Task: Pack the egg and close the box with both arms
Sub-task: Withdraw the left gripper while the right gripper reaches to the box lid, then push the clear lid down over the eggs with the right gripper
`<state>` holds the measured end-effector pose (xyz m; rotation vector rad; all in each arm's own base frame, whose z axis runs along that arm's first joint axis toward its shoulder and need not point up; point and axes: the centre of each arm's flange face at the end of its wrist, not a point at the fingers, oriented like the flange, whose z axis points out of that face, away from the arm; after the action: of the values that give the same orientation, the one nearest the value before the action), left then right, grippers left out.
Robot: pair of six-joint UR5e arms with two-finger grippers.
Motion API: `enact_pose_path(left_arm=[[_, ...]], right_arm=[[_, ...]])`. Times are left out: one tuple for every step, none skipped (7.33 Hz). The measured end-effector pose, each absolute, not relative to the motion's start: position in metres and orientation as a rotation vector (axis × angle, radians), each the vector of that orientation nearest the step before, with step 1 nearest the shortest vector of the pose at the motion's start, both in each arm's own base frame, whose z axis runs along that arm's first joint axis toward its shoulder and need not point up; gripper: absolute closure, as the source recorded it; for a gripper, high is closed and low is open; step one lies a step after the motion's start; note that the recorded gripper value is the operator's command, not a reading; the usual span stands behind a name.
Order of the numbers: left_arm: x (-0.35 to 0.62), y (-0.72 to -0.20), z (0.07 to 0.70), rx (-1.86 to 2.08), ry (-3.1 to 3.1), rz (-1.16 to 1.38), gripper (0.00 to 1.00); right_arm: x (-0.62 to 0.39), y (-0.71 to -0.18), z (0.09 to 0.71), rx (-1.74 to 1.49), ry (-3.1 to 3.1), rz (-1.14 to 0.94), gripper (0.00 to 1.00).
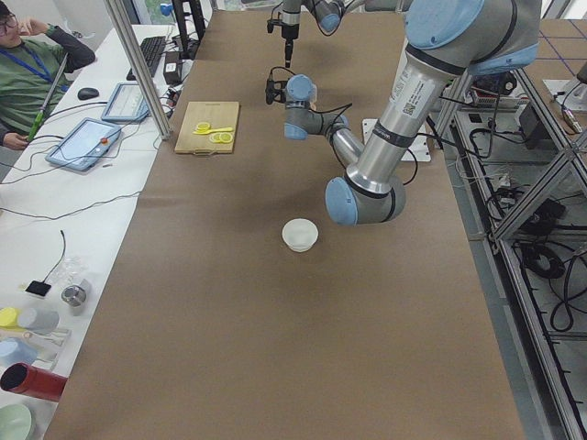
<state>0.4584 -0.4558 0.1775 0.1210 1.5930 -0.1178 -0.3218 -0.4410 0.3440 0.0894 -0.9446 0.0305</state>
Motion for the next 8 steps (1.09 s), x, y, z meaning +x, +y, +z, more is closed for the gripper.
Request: enact_pose_path(left_arm=[[0.409,-0.484,0.188,0.052,1.546,-0.112,1.00],[0.364,-0.507,0.206,0.001,1.516,-0.113,1.00],[0.333,-0.518,0.224,-0.023,1.498,-0.116,1.00],[0.318,-0.523,0.237,-0.033,1.487,-0.117,1.00],[0.312,-0.524,0.244,-0.037,1.482,-0.117,1.00],[0.310,-0.525,0.246,-0.039,1.480,-0.117,1.00],[0.309,-0.524,0.246,-0.040,1.480,-0.116,1.00],[0.305,-0.526,0.246,-0.047,1.479,-0.117,1.00]], right_arm=[[-0.347,-0.423,0.339,0.092,-0.960,0.025,0.18],[-0.371,-0.406,0.333,0.093,-0.969,0.030,0.28],[-0.391,-0.395,0.322,0.090,-0.985,0.046,0.30],[-0.409,-0.387,0.304,0.090,-1.005,0.071,0.28],[-0.421,-0.382,0.285,0.095,-1.029,0.092,0.24],[-0.421,-0.382,0.271,0.101,-1.050,0.104,0.22],[-0.413,-0.390,0.266,0.103,-1.059,0.116,0.21],[-0.395,-0.406,0.268,0.097,-1.056,0.134,0.21]])
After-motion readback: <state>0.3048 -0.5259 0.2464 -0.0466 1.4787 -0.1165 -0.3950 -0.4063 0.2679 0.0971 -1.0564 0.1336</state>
